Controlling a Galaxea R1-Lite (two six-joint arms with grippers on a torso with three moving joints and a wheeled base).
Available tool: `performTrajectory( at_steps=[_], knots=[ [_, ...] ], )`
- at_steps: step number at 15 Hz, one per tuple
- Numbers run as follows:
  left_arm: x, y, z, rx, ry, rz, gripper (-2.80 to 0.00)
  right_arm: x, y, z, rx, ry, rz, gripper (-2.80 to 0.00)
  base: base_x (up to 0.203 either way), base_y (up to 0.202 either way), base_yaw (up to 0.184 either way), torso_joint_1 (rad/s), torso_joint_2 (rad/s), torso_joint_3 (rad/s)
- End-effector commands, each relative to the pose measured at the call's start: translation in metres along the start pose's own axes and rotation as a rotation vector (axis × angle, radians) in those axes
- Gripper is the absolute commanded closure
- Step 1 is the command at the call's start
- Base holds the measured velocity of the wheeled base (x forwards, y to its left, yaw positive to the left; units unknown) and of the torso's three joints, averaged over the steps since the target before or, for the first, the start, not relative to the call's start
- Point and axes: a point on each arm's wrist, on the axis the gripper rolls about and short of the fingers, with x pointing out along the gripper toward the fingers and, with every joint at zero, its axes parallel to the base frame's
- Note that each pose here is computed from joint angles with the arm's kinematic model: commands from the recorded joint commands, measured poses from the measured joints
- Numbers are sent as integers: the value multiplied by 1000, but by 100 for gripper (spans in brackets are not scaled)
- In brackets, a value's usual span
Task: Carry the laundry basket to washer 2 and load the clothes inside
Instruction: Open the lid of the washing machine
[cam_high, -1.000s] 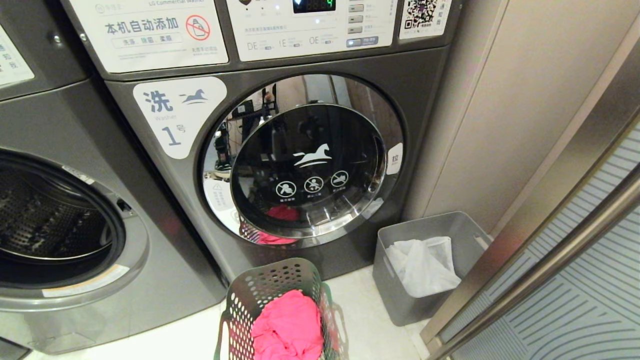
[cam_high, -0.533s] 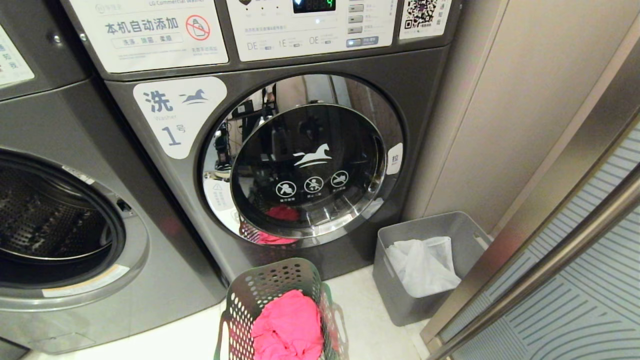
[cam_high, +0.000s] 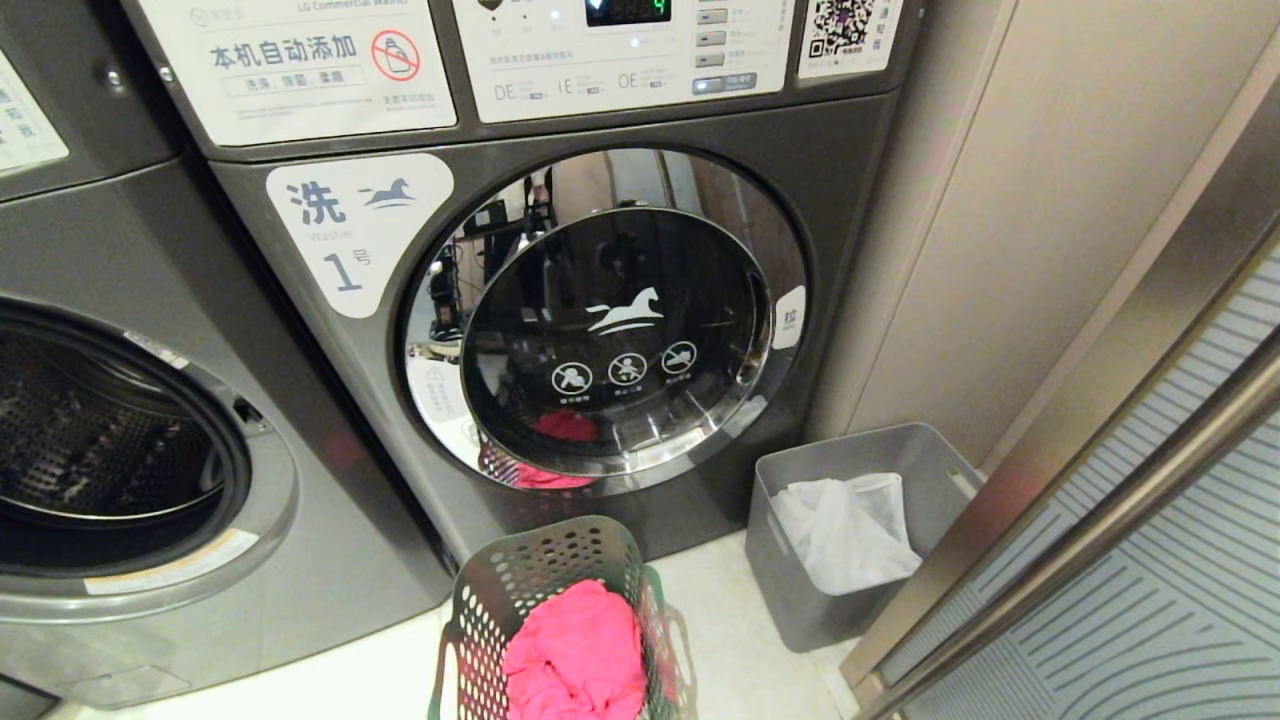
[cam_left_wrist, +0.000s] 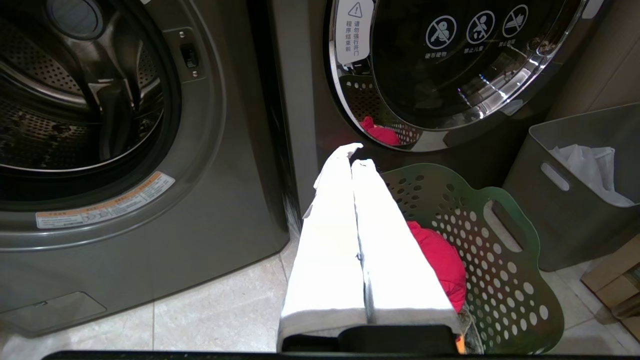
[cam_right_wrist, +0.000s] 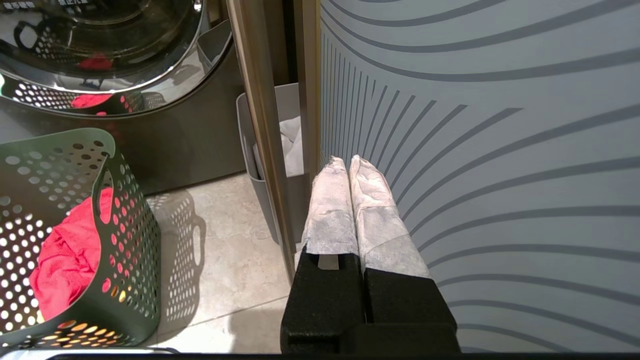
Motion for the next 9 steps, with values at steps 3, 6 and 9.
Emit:
performTrajectory(
  at_steps=[3, 6, 9],
  knots=[
    [2, 0, -11, -3, 39, 2, 0, 0, 0, 0, -13, 0, 5, 0, 0, -1, 21, 1, 2, 0],
    [2, 0, -11, -23, 40, 12, 0, 0, 0, 0, -7, 0, 2, 0, 2, -6, 156, 1, -1, 4],
    [2, 0, -11, -28, 40, 12, 0, 0, 0, 0, 1, 0, -1, 0, 0, -8, 168, 1, 6, 2]
  ],
)
